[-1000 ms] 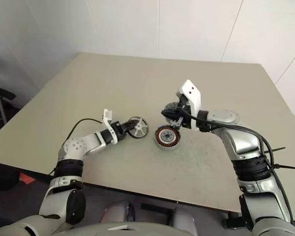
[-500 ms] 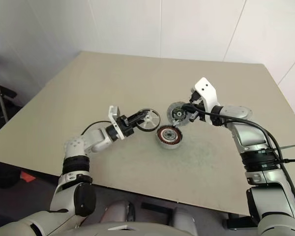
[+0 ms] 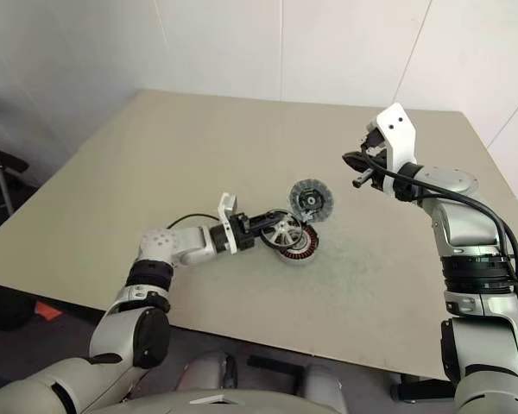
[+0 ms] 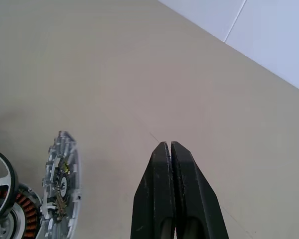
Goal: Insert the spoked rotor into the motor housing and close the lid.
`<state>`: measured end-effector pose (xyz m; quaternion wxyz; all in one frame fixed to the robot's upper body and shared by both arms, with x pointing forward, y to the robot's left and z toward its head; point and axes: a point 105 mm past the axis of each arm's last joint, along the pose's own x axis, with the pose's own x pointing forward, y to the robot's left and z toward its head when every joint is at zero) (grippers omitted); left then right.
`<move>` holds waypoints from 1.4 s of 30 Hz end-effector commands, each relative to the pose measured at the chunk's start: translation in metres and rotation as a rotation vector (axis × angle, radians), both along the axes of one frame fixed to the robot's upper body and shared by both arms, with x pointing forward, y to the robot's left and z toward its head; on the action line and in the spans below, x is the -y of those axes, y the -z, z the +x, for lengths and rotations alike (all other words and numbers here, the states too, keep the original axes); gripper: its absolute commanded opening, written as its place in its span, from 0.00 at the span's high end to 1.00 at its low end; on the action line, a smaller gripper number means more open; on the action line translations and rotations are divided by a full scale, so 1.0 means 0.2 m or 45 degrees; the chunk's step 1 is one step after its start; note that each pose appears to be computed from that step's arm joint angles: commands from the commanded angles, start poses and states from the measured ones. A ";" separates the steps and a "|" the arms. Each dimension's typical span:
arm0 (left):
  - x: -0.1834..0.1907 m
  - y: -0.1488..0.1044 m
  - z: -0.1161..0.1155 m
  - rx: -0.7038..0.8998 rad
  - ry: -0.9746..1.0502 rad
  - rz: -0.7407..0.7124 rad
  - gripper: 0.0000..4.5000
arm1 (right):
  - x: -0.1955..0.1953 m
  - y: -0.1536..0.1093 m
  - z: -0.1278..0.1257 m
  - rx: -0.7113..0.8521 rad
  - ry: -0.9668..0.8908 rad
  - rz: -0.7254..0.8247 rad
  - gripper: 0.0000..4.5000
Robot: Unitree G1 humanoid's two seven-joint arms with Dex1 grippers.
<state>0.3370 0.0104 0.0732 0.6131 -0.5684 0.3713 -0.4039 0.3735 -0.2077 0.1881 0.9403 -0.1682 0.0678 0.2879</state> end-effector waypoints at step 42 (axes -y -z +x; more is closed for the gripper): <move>0.12 -0.04 0.02 0.092 0.078 -0.005 0.75 | -0.04 -0.01 -0.04 0.061 -0.011 -0.042 1.00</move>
